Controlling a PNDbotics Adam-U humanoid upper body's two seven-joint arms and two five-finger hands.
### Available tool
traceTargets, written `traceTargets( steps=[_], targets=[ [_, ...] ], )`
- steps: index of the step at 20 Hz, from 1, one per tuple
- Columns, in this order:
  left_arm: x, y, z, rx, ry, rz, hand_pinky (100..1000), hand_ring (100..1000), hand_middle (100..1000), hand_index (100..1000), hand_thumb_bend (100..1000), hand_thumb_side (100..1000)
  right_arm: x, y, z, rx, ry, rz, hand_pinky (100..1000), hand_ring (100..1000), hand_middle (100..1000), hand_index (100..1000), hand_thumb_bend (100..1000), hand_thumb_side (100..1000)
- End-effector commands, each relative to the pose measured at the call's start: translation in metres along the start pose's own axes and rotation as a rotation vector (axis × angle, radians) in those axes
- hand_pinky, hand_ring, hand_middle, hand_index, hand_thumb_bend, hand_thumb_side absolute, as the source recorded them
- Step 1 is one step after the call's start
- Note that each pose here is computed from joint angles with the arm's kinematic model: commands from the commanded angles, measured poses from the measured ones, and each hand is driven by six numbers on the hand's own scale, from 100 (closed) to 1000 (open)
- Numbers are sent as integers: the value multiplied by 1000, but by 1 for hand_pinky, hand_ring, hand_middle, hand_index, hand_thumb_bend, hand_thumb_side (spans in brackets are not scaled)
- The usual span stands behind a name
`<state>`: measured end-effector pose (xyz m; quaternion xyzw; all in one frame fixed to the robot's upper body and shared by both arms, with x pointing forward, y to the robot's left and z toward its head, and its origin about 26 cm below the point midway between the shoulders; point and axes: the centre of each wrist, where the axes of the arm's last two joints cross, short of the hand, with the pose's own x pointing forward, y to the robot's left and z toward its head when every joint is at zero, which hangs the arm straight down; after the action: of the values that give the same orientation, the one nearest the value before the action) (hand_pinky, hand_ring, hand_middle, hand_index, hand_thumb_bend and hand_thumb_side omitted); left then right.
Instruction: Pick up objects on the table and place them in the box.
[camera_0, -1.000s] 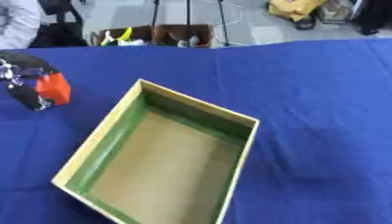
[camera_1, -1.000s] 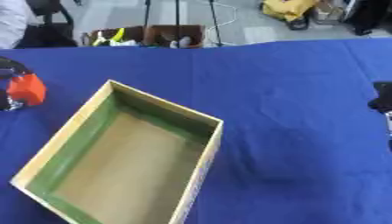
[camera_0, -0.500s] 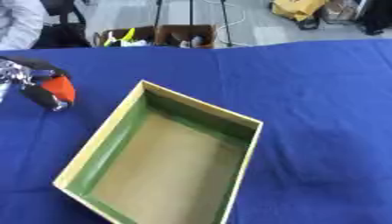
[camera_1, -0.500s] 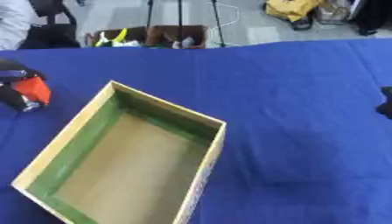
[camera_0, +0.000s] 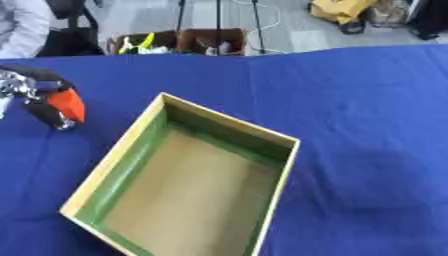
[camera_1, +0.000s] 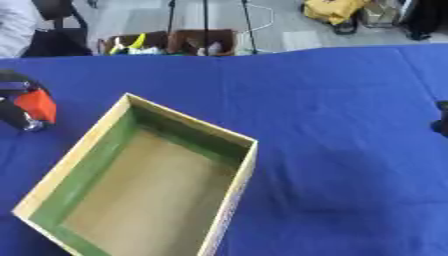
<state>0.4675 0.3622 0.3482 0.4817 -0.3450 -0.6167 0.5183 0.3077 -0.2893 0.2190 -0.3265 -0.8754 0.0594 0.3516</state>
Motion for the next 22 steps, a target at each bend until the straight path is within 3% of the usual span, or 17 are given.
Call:
traceTargets(
  steps=[1,5,6,8,12,16,20,22],
  targets=[
    [-9,11,9,6,35,-1,742,812,830,1000,319,486,2,-7,-4,-12,-23,20,670,618,508,726,518,1000],
    [-9,12,9,2,43,3,689,755,716,978,288,468,2,-7,-4,-11,-21,23,671,619,509,726,519,1000],
    [-9,12,9,9,42,6,654,700,626,953,239,435,2,-7,-4,-10,-20,23,671,619,509,726,520,1000],
    [-9,11,9,32,38,16,639,666,580,924,187,423,1,-7,-3,-10,-19,25,671,620,509,727,521,1000],
    [-8,11,9,73,26,27,617,634,519,827,100,398,0,-8,-3,-10,-15,27,671,620,509,727,523,1000],
    [-8,15,11,134,28,25,565,605,486,722,100,333,-1,-8,-2,-8,-12,28,671,621,509,727,523,1000],
    [-7,18,13,220,45,10,485,562,454,616,100,334,-1,-8,-2,-7,-10,28,672,621,509,727,524,1000],
    [-6,18,13,258,59,6,476,558,461,607,100,349,-2,-8,-2,-7,-9,28,672,621,509,728,523,1000]
  ],
)
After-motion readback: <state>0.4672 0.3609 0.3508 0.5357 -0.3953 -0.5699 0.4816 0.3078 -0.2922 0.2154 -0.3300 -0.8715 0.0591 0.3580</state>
